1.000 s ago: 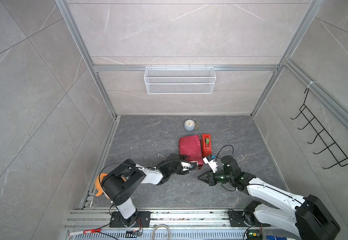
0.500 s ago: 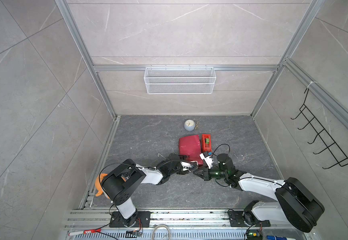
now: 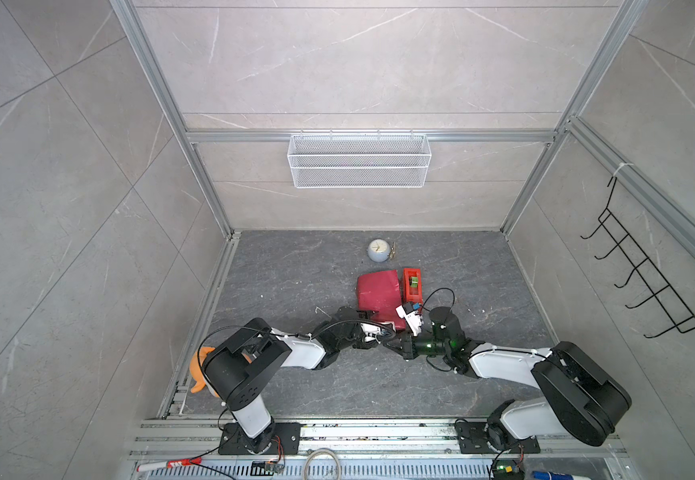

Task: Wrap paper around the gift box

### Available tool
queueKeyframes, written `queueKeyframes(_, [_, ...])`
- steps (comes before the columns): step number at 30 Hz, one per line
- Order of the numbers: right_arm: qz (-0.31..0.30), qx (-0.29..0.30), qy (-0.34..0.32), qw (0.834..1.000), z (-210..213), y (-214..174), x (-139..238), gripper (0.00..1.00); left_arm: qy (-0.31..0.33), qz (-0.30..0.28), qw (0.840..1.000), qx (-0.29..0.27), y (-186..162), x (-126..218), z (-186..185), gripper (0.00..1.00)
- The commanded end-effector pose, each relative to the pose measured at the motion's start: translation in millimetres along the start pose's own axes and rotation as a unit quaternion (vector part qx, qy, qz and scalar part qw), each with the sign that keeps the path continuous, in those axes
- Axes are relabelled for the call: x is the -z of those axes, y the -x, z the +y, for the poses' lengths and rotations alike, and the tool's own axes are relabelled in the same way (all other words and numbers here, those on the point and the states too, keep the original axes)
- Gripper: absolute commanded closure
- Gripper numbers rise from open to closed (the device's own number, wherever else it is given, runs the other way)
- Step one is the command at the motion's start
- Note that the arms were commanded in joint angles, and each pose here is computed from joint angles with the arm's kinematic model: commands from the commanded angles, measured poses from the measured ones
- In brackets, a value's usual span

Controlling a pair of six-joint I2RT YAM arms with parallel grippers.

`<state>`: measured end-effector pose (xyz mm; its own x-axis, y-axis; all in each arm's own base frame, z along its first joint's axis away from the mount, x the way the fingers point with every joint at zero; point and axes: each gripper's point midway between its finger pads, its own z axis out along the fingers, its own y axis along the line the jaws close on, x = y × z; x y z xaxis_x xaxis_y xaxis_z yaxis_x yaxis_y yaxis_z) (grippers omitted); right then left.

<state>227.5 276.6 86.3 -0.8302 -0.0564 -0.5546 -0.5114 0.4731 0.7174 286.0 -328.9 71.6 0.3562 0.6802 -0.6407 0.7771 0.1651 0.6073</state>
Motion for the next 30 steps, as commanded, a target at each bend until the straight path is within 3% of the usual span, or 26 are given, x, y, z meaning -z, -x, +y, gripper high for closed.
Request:
queueKeyframes(1, [-0.016, 0.016, -0.003, 1.000, 1, 13, -4, 1.00, -0.027, 0.057, 0.997, 0.035, -34, -2, -16, 0.33])
queueKeyframes(30, [-0.007, -0.018, -0.063, 0.998, -26, 8, -9, 1.00, -0.028, 0.055, 0.997, 0.037, -33, -1, -15, 0.33])
